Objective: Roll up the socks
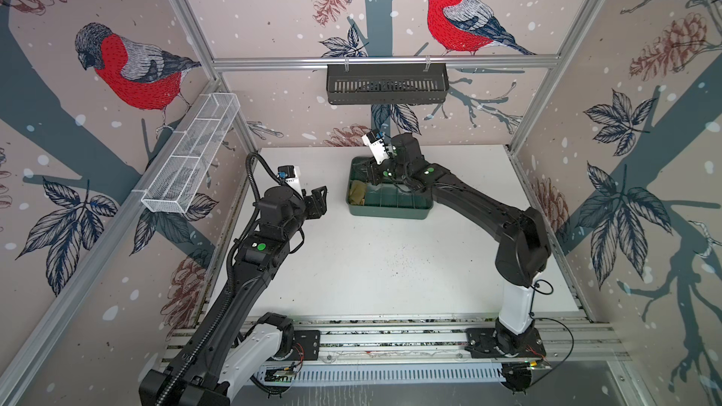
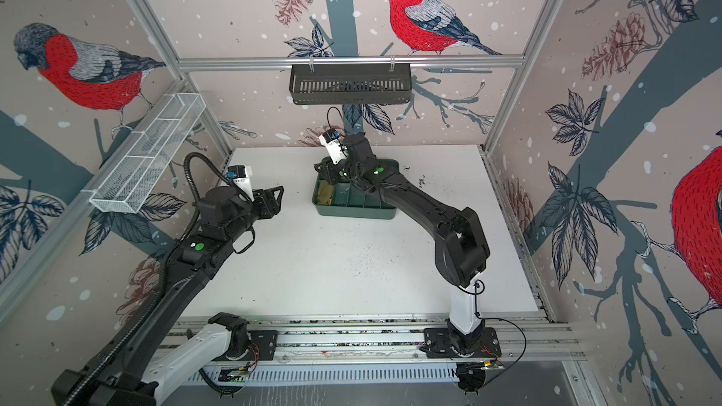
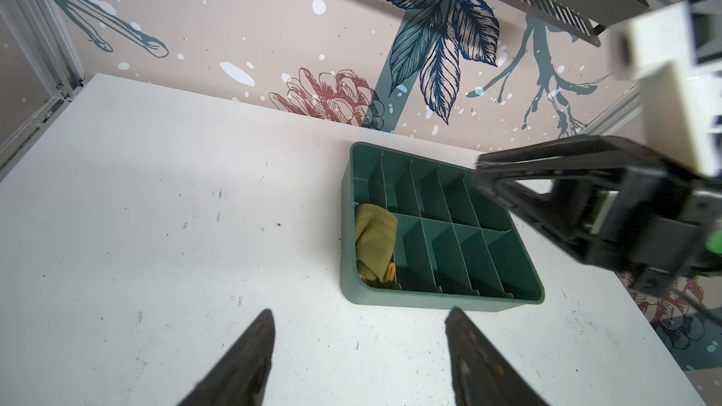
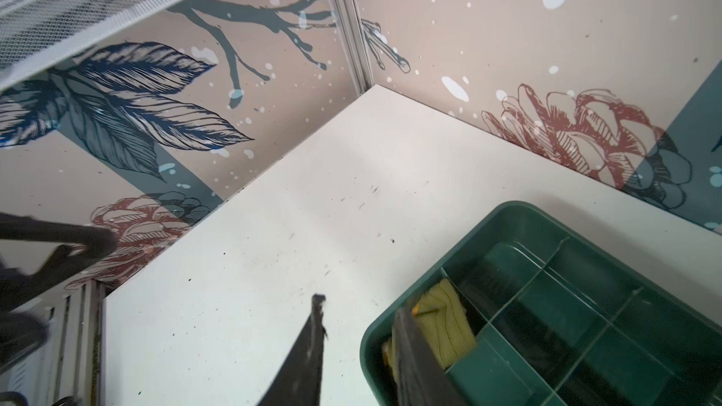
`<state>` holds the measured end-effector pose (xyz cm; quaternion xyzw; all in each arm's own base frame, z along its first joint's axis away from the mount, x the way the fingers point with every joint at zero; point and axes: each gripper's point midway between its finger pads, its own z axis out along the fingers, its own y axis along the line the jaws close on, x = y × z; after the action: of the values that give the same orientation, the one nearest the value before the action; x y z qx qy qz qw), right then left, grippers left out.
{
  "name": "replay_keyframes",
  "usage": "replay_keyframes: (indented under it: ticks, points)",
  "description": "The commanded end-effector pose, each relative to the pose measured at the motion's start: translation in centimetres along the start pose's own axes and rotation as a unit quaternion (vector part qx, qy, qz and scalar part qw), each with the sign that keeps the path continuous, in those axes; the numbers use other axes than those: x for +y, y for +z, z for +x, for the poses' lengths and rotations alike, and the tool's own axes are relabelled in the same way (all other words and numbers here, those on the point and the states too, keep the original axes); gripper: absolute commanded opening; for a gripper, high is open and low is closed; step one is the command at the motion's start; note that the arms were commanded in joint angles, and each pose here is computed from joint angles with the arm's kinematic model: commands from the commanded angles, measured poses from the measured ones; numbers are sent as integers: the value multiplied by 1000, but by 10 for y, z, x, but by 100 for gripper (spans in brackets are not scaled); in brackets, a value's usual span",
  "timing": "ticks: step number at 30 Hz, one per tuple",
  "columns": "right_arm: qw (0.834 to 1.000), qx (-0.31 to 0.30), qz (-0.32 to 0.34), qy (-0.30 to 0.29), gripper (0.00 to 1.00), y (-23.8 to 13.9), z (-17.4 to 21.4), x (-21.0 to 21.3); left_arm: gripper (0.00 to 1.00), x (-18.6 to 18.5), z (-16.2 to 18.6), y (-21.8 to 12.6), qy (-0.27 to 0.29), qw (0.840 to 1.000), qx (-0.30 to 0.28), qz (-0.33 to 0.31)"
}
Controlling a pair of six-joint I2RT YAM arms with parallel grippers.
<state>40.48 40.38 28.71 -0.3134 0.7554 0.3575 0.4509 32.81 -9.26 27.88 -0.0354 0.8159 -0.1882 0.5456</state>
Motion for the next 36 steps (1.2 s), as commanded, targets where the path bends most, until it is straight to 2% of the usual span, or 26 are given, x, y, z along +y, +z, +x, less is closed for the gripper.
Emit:
replay_keyframes:
  ticks: [1, 5, 9, 10, 13, 15, 17, 22, 25, 29, 34, 36]
  points:
    - [998, -52, -11, 26, 33, -35, -19, -3, 70, 1, -10, 3, 2, 999, -34, 1]
    - [992, -95, 52, 63, 34, -108, -11, -42, 75, 10, -7, 10, 12, 999, -49, -18]
    - [973, -117, 189, 59, 44, -188, 10, -79, 88, 22, -10, 16, 30, 996, -70, -47]
    - [963, -131, 227, 56, 49, -214, 13, -85, 96, 27, -14, 15, 35, 994, -82, -60]
    - [928, -159, 332, 53, 62, -274, 35, -110, 97, 42, -23, 13, 47, 986, -126, -102]
    - [908, -176, 375, 58, 67, -306, 49, -122, 97, 58, -21, 9, 56, 977, -153, -137]
    - [881, -201, 419, 85, 69, -333, 63, -138, 97, 66, -16, 7, 88, 968, -178, -153]
    - [843, -195, 479, 147, 69, -352, 112, -178, 97, 105, 19, 11, 127, 946, -191, -228]
    - [828, -175, 509, 159, 70, -352, 141, -196, 97, 124, 39, 17, 139, 936, -191, -262]
    - [817, -152, 532, 160, 71, -351, 163, -210, 97, 140, 59, 14, 166, 917, -215, -291]
    - [808, -160, 548, 147, 73, -354, 166, -218, 97, 147, 69, 10, 158, 910, -258, -283]
    - [802, -166, 558, 137, 74, -357, 168, -220, 97, 148, 76, 11, 148, 921, -243, -266]
